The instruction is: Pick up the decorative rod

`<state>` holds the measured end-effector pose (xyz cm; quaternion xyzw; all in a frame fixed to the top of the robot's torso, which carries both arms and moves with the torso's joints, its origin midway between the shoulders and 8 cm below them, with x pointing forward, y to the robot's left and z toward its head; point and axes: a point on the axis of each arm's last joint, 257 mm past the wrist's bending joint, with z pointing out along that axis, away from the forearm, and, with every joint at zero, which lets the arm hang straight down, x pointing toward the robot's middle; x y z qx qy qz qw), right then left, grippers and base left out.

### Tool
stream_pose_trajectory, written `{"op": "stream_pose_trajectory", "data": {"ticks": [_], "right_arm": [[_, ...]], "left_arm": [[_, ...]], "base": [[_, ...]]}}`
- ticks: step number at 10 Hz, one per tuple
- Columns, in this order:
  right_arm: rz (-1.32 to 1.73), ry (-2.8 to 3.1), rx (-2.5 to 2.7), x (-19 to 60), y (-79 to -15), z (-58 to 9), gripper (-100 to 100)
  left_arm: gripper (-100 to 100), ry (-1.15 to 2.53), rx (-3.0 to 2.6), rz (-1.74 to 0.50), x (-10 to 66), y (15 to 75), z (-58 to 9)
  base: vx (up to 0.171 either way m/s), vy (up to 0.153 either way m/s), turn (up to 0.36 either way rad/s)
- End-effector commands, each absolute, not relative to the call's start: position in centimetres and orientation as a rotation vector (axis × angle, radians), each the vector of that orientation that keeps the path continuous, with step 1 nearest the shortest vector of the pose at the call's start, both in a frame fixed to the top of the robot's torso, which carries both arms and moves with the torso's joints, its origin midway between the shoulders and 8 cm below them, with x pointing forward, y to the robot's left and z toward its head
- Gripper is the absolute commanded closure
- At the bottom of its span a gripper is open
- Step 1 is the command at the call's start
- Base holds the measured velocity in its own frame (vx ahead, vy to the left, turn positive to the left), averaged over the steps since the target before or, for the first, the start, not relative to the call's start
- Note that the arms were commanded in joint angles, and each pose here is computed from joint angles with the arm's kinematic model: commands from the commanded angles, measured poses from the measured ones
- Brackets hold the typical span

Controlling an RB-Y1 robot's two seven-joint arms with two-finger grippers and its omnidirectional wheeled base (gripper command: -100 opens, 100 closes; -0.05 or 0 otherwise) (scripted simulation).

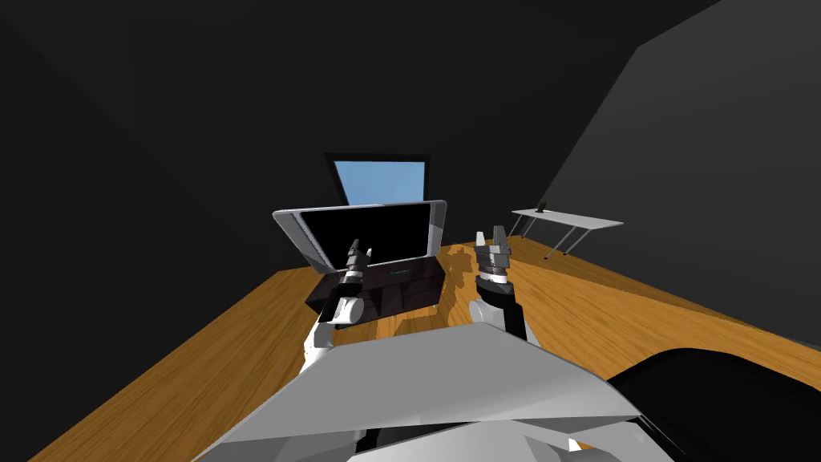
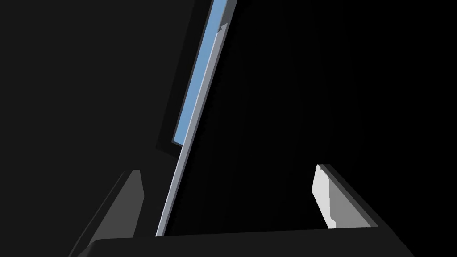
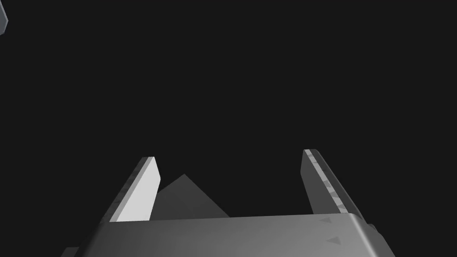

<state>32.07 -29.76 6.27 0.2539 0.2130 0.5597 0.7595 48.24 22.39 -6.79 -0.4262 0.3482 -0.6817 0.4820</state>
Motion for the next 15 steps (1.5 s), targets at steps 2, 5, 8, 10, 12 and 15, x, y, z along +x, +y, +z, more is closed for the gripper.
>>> {"op": "stream_pose_trajectory", "data": {"ticks": [2, 5, 8, 10, 12, 15], "right_arm": [[1.219, 0.464, 0.553, 32.1, -29.8, 6.3, 0], [1.219, 0.464, 0.553, 32.1, -29.8, 6.3, 0], [1.219, 0.464, 0.553, 32.1, -29.8, 6.3, 0], [1.219, 0.464, 0.553, 32.1, -29.8, 6.3, 0], [1.219, 0.464, 0.553, 32.1, -29.8, 6.3, 0], [1.219, 0.464, 0.553, 32.1, -29.8, 6.3, 0]], "left_arm": [[-100, 0.888, -1.137, -1.693, 50.1, 21.7, -9.5], [-100, 0.933, -1.281, -1.755, 52.9, 20.4, -12.1], [-100, 0.977, -1.394, -1.749, 54.4, 20.0, -15.5], [-100, 0.997, -1.463, -1.772, 55.5, 19.3, -16.5], [-100, 1.019, -1.544, -1.78, 56.5, 18.9, -18.1], [-100, 1.048, -1.652, -1.761, 57.5, 18.8, -21.0]], "base": [[0.01, 0.051, -0.136], [0.008, 0.061, -0.184], [0.012, 0.064, -0.174], [-0.002, 0.033, -0.123], [0.005, 0.069, -0.186], [0.003, 0.062, -0.159]]}}
